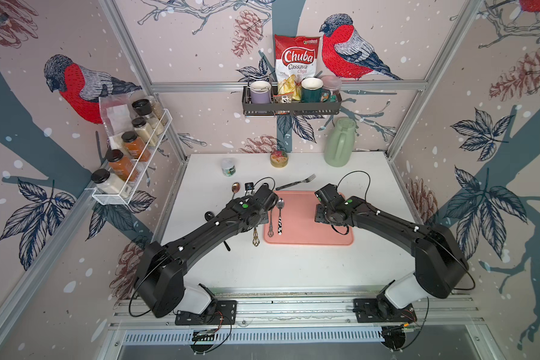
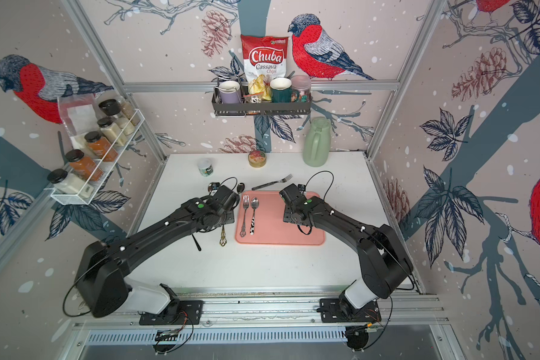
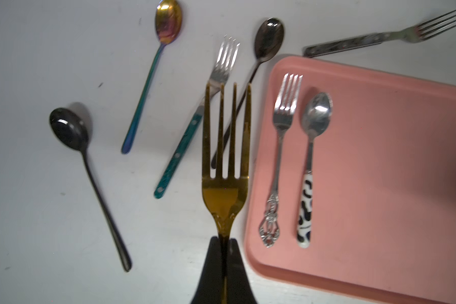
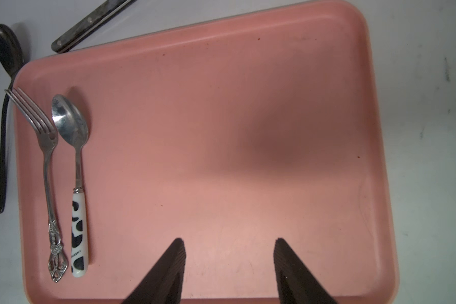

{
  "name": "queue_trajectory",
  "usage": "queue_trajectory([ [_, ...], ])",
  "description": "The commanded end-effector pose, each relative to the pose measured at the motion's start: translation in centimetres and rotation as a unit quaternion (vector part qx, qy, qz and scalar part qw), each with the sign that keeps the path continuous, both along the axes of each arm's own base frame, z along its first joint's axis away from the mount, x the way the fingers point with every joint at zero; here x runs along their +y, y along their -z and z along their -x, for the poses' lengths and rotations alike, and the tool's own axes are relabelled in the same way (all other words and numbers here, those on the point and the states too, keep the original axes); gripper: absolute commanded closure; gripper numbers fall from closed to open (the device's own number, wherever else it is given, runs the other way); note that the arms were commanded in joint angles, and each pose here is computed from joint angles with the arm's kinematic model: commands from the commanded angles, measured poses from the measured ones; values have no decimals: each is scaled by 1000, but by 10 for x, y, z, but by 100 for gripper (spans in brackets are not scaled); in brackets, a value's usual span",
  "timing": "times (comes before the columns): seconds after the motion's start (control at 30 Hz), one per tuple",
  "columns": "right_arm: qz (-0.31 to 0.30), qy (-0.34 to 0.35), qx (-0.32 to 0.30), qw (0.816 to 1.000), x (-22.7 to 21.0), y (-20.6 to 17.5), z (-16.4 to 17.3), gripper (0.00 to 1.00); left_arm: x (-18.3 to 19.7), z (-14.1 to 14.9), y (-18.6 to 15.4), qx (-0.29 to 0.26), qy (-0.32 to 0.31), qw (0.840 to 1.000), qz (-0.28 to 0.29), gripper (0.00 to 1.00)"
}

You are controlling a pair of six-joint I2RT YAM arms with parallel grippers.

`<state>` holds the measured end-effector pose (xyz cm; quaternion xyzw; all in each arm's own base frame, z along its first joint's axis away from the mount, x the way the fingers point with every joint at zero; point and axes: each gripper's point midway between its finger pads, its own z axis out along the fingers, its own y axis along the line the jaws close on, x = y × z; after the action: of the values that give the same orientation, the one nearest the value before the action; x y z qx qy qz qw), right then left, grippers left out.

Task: Set the spoon and fork side by side
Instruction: Place the fork on the tray.

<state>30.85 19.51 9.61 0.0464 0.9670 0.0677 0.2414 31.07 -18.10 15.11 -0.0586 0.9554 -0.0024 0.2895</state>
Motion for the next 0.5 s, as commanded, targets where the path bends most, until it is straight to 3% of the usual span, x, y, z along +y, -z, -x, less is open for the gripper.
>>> queue_trajectory([
  [0.0,-46,12,-23,999,4,-7,-7,44,-27,-9,-1,3,23,999,-23,100],
  [0.1,-53,23,-40,998,-5,-8,-9,44,-66,-26,-1,-5,50,998,-30,100],
  [0.23,-61,32,-47,997,-12,-5,-11,43,-110,-43,28,15,89,994,-60,100],
  [0.47,-71,28,-67,995,-12,-8,-11,43,-142,-58,82,53,131,987,-78,100],
])
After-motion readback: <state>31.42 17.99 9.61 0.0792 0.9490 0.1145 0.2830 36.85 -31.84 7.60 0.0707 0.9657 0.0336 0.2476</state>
